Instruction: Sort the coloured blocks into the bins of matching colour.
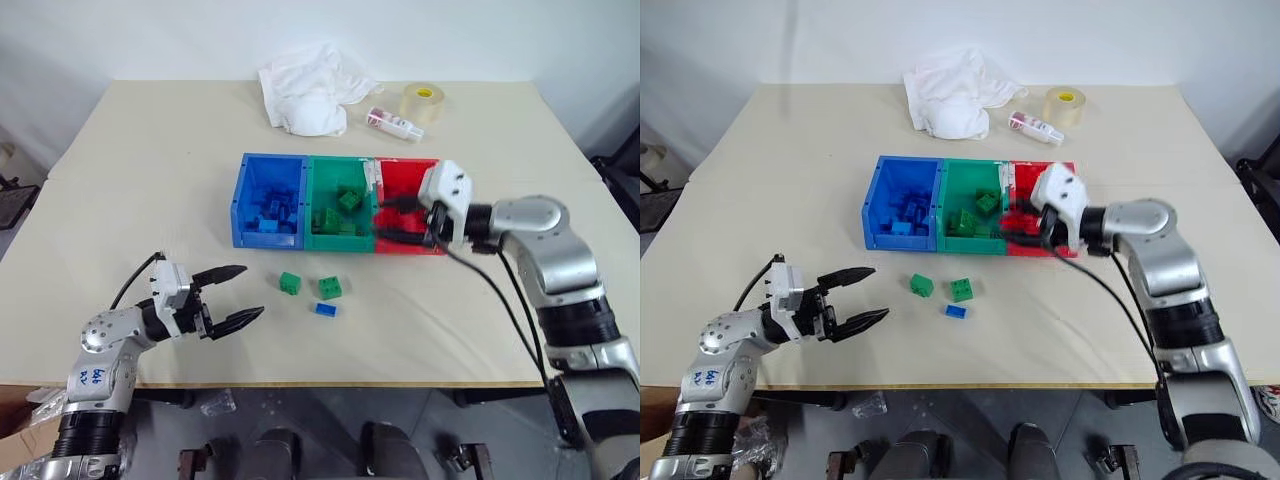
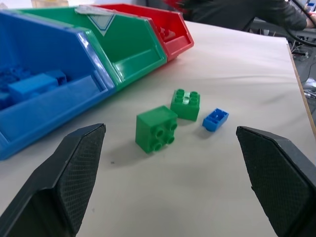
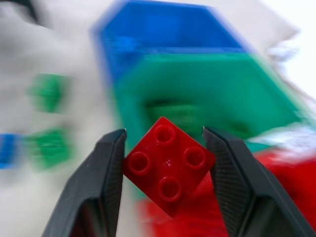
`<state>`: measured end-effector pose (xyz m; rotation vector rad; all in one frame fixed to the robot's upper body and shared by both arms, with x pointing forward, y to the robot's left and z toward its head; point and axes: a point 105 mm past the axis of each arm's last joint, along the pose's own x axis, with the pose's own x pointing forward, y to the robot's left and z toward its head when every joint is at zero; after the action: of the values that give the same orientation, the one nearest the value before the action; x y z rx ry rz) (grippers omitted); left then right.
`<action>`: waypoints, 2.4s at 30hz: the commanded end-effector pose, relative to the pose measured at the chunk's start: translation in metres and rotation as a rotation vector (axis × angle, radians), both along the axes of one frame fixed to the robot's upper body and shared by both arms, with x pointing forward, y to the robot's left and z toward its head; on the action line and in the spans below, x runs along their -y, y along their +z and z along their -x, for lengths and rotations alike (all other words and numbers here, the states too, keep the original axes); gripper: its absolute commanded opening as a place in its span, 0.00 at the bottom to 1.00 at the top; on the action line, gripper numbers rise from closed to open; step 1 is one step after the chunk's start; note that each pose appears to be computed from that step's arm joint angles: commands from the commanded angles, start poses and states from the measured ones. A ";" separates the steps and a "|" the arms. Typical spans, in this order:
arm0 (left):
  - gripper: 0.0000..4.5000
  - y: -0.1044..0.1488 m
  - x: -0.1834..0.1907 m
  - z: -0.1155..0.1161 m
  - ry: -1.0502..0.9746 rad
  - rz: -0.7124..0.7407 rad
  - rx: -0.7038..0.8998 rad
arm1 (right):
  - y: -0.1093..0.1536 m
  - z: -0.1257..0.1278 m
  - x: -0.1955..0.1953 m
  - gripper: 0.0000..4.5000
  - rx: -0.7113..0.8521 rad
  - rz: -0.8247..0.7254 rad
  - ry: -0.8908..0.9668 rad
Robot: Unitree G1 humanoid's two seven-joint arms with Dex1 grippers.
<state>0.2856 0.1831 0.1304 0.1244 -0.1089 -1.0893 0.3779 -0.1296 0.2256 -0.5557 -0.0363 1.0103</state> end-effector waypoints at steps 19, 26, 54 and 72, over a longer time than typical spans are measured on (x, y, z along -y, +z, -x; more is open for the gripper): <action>1.00 0.006 -0.003 -0.011 -0.034 -0.004 0.034 | 0.010 0.001 0.026 0.99 0.021 -0.007 -0.034; 1.00 0.006 -0.008 -0.017 -0.045 -0.010 0.028 | -0.029 0.078 0.049 0.99 -0.189 0.008 0.026; 1.00 0.015 -0.028 -0.006 -0.009 -0.044 0.046 | -0.073 0.070 -0.047 0.99 -0.252 0.050 0.227; 1.00 0.016 -0.030 0.012 0.064 -0.030 0.047 | -0.095 0.035 -0.091 0.51 -0.240 0.089 0.331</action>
<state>0.2762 0.2104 0.1356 0.1639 -0.0888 -1.0323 0.3426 -0.0416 0.1164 -0.5038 0.1977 1.3950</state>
